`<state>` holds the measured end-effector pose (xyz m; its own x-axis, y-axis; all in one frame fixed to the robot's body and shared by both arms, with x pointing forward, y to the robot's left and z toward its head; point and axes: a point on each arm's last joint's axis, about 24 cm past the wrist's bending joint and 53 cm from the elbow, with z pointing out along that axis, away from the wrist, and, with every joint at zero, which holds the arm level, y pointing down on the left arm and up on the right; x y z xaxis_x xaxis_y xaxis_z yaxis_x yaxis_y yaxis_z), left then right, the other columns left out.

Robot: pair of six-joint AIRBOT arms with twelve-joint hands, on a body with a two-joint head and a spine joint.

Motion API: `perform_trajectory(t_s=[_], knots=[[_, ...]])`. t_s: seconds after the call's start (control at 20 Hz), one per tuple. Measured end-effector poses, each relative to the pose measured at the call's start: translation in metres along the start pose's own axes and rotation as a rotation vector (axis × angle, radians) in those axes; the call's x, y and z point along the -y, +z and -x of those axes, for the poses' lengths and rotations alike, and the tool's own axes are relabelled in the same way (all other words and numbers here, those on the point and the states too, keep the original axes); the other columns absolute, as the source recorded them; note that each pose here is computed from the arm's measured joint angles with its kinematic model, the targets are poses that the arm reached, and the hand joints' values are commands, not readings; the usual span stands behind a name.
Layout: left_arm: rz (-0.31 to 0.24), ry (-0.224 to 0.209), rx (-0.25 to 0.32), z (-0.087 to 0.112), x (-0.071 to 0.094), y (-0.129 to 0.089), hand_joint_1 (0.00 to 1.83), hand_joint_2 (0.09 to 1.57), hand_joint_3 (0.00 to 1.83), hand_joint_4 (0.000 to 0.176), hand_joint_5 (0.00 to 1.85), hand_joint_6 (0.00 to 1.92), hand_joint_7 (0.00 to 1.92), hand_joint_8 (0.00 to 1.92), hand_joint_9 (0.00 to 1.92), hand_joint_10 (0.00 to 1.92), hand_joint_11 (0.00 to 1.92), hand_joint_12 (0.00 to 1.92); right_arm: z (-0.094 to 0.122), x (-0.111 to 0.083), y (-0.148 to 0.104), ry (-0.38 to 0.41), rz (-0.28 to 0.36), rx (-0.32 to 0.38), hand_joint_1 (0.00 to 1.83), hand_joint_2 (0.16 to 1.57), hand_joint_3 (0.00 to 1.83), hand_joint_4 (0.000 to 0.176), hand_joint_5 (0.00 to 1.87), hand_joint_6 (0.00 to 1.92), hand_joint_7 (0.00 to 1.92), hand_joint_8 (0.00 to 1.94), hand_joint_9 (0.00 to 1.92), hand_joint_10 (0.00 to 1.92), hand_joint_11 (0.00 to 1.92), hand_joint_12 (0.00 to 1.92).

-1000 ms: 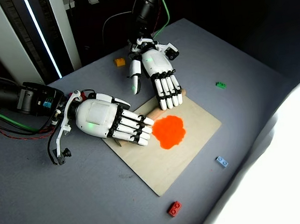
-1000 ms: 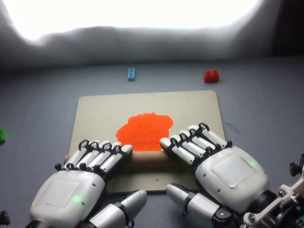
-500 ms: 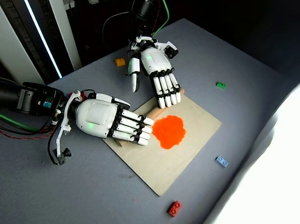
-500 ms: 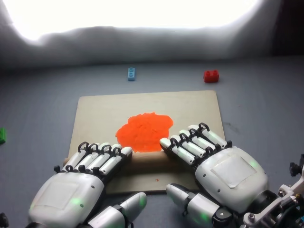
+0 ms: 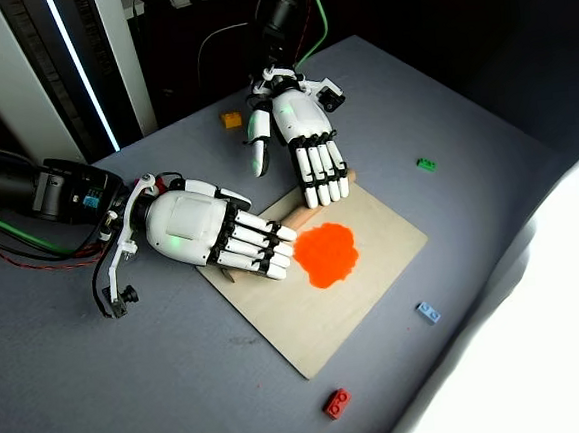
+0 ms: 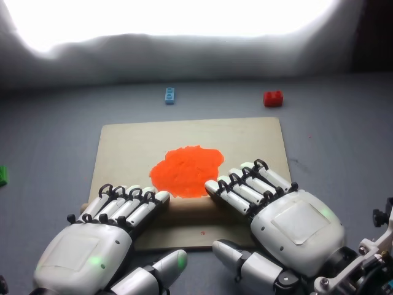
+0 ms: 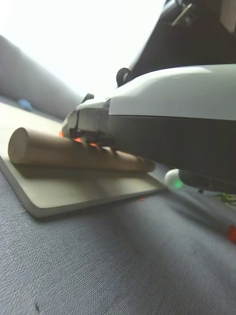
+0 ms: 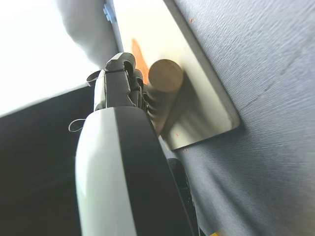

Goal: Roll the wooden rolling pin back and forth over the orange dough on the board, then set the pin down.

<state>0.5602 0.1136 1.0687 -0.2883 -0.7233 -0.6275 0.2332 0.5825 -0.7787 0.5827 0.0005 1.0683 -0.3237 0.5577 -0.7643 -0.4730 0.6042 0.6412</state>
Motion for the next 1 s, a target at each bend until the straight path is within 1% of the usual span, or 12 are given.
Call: perform_trajectory(t_s=[0.15, 0.25, 0.3, 0.4, 0.45, 0.55, 0.65, 0.7, 0.75, 0.9, 0.95, 1.0], knots=[[0.0, 0.0, 0.001, 0.0, 0.0, 0.0, 0.0, 1.35, 0.0, 0.0, 0.24, 0.0, 0.23, 0.0, 0.17, 0.0, 0.0, 0.33, 0.001, 0.0, 0.0, -0.003, 0.001, 0.002, 0.0, 1.39, 0.0, 0.0, 0.22, 0.01, 0.25, 0.01, 0.2, 0.02, 0.0, 0.38], [0.0, -0.003, 0.0, 0.0, 0.0, 0.0, 0.0, 1.35, 0.0, 0.0, 0.25, 0.0, 0.24, 0.0, 0.17, 0.0, 0.0, 0.35, 0.002, 0.001, 0.0, -0.004, 0.0, 0.003, 0.0, 1.39, 0.0, 0.0, 0.21, 0.0, 0.24, 0.0, 0.19, 0.01, 0.0, 0.42], [0.0, -0.003, 0.001, 0.0, 0.0, 0.0, 0.0, 1.36, 0.0, 0.0, 0.25, 0.0, 0.24, 0.0, 0.17, 0.0, 0.0, 0.37, 0.002, 0.001, 0.0, -0.003, -0.001, 0.003, 0.0, 1.39, 0.0, 0.0, 0.21, 0.01, 0.25, 0.0, 0.2, 0.02, 0.0, 0.48], [0.0, -0.004, 0.001, 0.0, 0.0, 0.0, 0.0, 1.36, 0.0, 0.0, 0.25, 0.0, 0.24, 0.0, 0.17, 0.0, 0.0, 0.33, 0.002, 0.001, 0.0, -0.005, 0.0, 0.003, 0.0, 1.39, 0.0, 0.0, 0.18, 0.0, 0.24, 0.0, 0.19, 0.01, 0.0, 0.41], [-0.001, -0.004, 0.002, 0.001, 0.0, 0.0, 0.0, 1.36, 0.0, 0.0, 0.25, 0.0, 0.24, 0.0, 0.18, 0.0, 0.0, 0.35, 0.002, 0.001, 0.0, -0.005, 0.0, 0.003, 0.0, 1.39, 0.0, 0.0, 0.19, 0.01, 0.24, 0.0, 0.19, 0.01, 0.0, 0.45], [-0.001, -0.009, 0.003, 0.001, 0.001, 0.001, 0.0, 1.35, 0.0, 0.0, 0.25, 0.0, 0.25, 0.01, 0.18, 0.01, 0.0, 0.35, 0.003, -0.001, 0.001, -0.006, 0.002, 0.007, 0.0, 1.39, 0.0, 0.0, 0.18, 0.0, 0.22, 0.0, 0.17, 0.0, 0.0, 0.35], [0.0, -0.011, 0.003, 0.001, 0.001, 0.004, 0.0, 1.35, 0.0, 0.0, 0.26, 0.0, 0.25, 0.0, 0.19, 0.0, 0.0, 0.38, 0.007, -0.003, 0.004, -0.006, 0.008, 0.015, 0.0, 1.39, 0.0, 0.0, 0.19, 0.01, 0.22, 0.0, 0.18, 0.01, 0.0, 0.34], [-0.001, -0.011, 0.005, 0.002, 0.002, 0.005, 0.0, 1.35, 0.0, 0.0, 0.26, 0.0, 0.24, 0.0, 0.18, 0.0, 0.0, 0.38, 0.012, -0.005, 0.005, -0.007, 0.012, 0.027, 0.0, 1.39, 0.0, 0.0, 0.21, 0.01, 0.24, 0.01, 0.19, 0.01, 0.0, 0.41], [-0.001, -0.011, 0.004, 0.002, 0.002, 0.005, 0.0, 1.35, 0.0, 0.0, 0.25, 0.0, 0.24, 0.0, 0.18, 0.0, 0.0, 0.37, 0.015, -0.006, 0.006, -0.01, 0.016, 0.037, 0.0, 1.39, 0.0, 0.0, 0.2, 0.01, 0.24, 0.01, 0.18, 0.01, 0.0, 0.42], [-0.004, -0.015, 0.003, 0.003, 0.004, 0.01, 0.0, 1.35, 0.0, 0.0, 0.26, 0.01, 0.24, 0.0, 0.17, 0.0, 0.0, 0.37, 0.028, -0.01, 0.01, -0.008, 0.022, 0.064, 0.0, 1.39, 0.0, 0.0, 0.2, 0.01, 0.23, 0.0, 0.18, 0.01, 0.0, 0.34], [-0.002, -0.018, 0.003, 0.003, 0.004, 0.011, 0.0, 1.35, 0.0, 0.0, 0.26, 0.01, 0.23, 0.0, 0.17, 0.0, 0.0, 0.36, 0.032, -0.012, 0.011, -0.009, 0.026, 0.075, 0.0, 1.39, 0.0, 0.0, 0.21, 0.01, 0.24, 0.0, 0.19, 0.01, 0.0, 0.39], [-0.004, -0.022, 0.001, 0.002, 0.005, 0.012, 0.0, 1.35, 0.0, 0.0, 0.24, 0.0, 0.24, 0.0, 0.17, 0.0, 0.0, 0.34, 0.039, -0.014, 0.011, -0.009, 0.031, 0.091, 0.0, 1.39, 0.0, 0.0, 0.2, 0.01, 0.24, 0.0, 0.18, 0.01, 0.0, 0.37]])
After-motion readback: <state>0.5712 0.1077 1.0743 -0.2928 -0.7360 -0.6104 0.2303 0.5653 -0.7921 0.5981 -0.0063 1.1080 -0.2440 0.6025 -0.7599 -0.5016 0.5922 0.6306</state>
